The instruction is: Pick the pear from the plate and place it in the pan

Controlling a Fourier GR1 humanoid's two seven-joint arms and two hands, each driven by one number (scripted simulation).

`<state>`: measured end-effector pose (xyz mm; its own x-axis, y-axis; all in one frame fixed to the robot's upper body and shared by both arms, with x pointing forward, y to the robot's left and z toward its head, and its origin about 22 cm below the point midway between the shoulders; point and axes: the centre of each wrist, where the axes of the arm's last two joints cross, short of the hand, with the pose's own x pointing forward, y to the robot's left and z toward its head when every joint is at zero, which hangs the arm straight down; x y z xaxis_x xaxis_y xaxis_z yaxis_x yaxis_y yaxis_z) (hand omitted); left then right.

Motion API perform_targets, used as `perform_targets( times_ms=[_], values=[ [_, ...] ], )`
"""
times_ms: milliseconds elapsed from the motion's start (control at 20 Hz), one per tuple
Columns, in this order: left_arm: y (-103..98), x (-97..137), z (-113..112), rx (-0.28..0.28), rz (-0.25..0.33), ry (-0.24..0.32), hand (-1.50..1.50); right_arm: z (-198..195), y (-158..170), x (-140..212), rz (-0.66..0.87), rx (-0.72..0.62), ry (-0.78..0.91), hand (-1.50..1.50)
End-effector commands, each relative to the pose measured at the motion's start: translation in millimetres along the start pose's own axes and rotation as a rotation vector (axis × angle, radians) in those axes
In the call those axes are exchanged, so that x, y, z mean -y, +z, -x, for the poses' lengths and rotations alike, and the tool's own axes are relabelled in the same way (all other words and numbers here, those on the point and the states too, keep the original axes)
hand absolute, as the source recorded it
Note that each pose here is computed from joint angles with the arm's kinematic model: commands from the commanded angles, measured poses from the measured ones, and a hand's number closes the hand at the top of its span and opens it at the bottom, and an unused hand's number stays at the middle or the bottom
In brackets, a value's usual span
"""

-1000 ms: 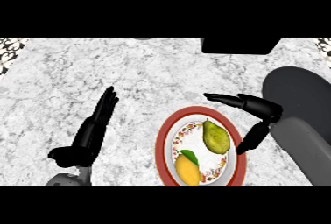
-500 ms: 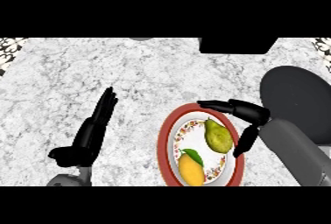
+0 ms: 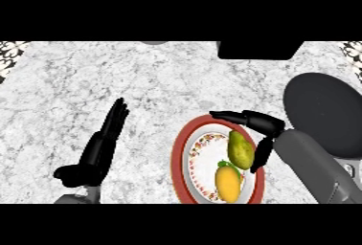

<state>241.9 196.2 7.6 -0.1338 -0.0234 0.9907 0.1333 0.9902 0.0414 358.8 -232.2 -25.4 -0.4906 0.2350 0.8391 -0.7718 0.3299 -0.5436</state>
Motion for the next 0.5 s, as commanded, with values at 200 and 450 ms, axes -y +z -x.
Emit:
perform_targets(
  times_ms=[200,450],
  values=[
    [4.7,2.1,-9.7,-0.012,-0.008,0.001,0.0,2.9,-30.0,-14.3,-0.116,0.044,-0.094,-1.5],
    [3.0,4.3,10.3,-0.014,-0.003,0.003,0.0,-5.6,-49.5,-28.0,-0.2,0.136,0.052,1.5]
  ],
)
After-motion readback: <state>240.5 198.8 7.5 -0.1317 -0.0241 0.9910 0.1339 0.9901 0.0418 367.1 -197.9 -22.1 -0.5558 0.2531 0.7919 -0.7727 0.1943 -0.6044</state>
